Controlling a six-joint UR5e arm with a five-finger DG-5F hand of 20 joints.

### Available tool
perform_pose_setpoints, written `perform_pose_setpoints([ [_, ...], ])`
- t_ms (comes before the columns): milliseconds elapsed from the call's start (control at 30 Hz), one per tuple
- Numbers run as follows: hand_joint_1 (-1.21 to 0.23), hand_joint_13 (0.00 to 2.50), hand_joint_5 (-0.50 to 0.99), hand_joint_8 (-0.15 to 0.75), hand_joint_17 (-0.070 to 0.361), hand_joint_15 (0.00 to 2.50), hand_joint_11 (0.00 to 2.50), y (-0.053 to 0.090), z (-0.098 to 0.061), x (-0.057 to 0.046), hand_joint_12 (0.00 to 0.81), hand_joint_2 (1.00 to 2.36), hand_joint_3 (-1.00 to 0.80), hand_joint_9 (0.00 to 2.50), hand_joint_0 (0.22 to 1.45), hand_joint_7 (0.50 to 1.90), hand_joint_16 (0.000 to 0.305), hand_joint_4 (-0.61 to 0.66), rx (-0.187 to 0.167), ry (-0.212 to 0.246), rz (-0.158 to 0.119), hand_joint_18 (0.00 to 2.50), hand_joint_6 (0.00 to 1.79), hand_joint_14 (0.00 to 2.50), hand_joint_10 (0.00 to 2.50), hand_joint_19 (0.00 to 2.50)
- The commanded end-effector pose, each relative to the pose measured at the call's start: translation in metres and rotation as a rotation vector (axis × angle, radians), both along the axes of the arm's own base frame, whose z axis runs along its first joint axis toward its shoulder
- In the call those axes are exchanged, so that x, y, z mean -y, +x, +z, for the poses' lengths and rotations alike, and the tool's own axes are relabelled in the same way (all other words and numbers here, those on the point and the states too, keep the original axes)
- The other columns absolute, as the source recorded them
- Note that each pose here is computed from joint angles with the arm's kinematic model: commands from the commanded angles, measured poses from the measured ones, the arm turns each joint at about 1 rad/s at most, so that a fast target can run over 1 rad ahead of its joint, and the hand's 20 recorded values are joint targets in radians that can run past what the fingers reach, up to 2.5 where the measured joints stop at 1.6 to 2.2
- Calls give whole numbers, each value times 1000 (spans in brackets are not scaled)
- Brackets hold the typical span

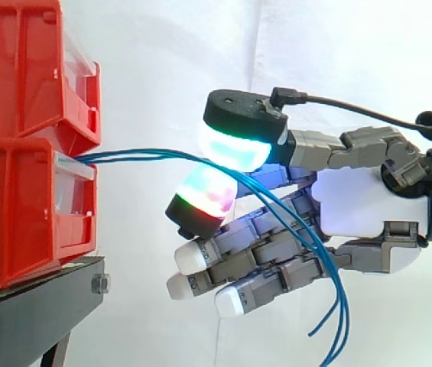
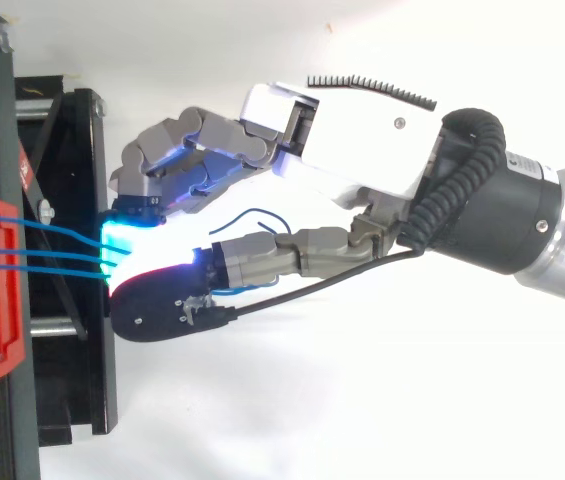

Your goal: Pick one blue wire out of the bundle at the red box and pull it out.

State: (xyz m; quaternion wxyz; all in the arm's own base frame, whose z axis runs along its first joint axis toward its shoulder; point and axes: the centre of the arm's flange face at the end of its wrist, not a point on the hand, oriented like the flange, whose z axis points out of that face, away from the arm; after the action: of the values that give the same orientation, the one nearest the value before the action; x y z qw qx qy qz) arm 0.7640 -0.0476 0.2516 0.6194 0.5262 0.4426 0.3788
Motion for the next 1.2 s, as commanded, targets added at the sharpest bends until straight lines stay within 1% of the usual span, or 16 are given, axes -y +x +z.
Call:
perform_pose_setpoints([
  [0,-940,522,-219,347,137,137,487,0,0,1,453,1000,-500,647,770,953,61,270,0,0,1,722,880,5,14,246],
  [100,-956,516,-221,347,137,133,498,0,0,0,452,1000,-500,642,729,954,61,271,1,1,0,722,881,6,12,243],
  [200,-951,512,-215,351,137,148,509,0,0,1,452,1000,-500,646,641,948,61,278,0,0,-2,718,880,5,13,262],
  [233,-889,513,-200,366,141,156,469,0,0,1,462,1000,-500,668,548,967,63,292,-2,0,-2,716,865,5,12,281],
  [267,-819,508,-182,378,148,158,437,0,0,0,477,1000,-500,686,505,1003,66,295,-2,0,0,710,843,6,11,299],
  [300,-808,509,-179,381,148,156,430,0,0,1,479,1000,-500,690,501,1008,66,296,-1,-1,-2,712,838,5,11,301],
  [333,-759,514,-167,398,151,159,425,0,0,0,485,1000,-500,723,484,1019,67,312,1,-1,0,720,821,5,11,314],
  [367,-654,523,-148,405,154,166,426,0,0,0,493,1000,-500,746,472,1039,68,310,-1,-1,0,725,792,5,12,329],
  [467,-535,523,-136,409,153,178,414,0,0,0,492,1000,-500,777,486,1066,68,292,-2,-4,-1,708,765,6,11,351],
  [567,-487,519,-132,405,149,182,420,0,0,0,482,1000,-500,791,512,1097,66,275,0,-3,-4,692,752,6,11,379],
  [633,-505,519,-132,405,146,184,429,0,0,0,476,1000,-491,798,531,1111,65,272,-2,-4,-4,682,752,6,11,384],
  [767,-581,524,-137,398,141,180,440,0,0,0,465,1012,-362,808,577,1118,63,269,-2,-4,-4,678,768,6,14,392],
  [933,-614,525,-147,403,141,175,452,0,0,0,466,1016,-264,814,574,1101,63,272,-2,-4,-4,684,807,5,14,381],
  [1033,-623,525,-150,405,142,182,462,0,0,0,468,1018,-219,815,566,1126,63,285,-1,-5,-4,687,814,6,12,381],
  [1100,-655,525,-155,404,142,187,473,0,0,0,469,1018,-194,810,566,1137,63,298,-2,-5,-4,688,827,6,12,381],
  [1167,-696,529,-160,410,144,182,473,0,0,0,475,1018,-166,810,564,1102,64,307,-2,-4,-5,697,845,6,12,374],
])
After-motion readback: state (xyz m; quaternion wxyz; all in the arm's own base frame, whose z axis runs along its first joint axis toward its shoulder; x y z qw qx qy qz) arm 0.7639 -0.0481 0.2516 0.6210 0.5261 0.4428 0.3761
